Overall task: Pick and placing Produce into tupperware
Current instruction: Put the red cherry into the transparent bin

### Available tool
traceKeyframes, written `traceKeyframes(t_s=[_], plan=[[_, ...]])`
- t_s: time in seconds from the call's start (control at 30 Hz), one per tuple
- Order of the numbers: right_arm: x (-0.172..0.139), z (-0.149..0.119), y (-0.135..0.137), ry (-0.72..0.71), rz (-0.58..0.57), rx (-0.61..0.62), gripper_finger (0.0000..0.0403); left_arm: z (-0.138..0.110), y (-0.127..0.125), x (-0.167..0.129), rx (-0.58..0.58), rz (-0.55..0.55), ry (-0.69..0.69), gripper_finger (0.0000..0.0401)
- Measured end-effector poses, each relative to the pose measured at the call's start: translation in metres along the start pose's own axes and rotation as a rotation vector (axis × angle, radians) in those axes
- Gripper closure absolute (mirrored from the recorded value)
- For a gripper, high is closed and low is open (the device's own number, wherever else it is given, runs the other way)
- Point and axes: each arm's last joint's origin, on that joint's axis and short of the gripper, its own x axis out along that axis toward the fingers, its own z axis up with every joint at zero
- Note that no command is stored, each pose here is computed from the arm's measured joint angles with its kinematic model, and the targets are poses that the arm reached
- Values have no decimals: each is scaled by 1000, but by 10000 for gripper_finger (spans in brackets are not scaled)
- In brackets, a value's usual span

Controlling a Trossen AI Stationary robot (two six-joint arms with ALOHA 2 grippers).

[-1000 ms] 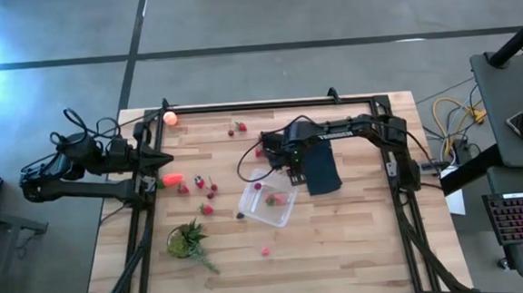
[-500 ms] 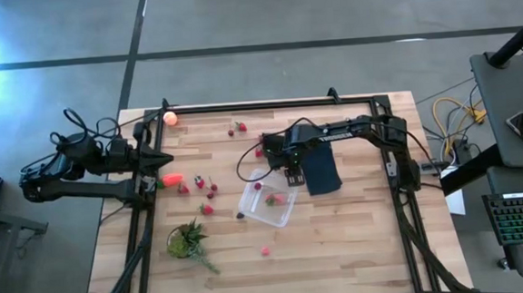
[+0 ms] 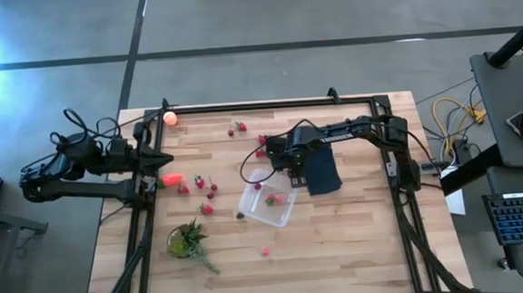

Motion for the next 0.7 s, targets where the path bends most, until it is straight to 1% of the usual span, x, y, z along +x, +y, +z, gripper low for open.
traceKeyframes(t_s=[0.3,0.47,0.6,0.7], plan=[[0,0,0,6,-14,13,299,0,0,0,0,0,-1,401],[-3,0,-1,3,-27,33,307,0,0,0,0,0,0,401],[-18,1,-4,-23,-101,53,306,0,0,0,0,1,0,401],[-35,0,-7,-64,-135,99,307,0,0,0,0,0,-1,401]])
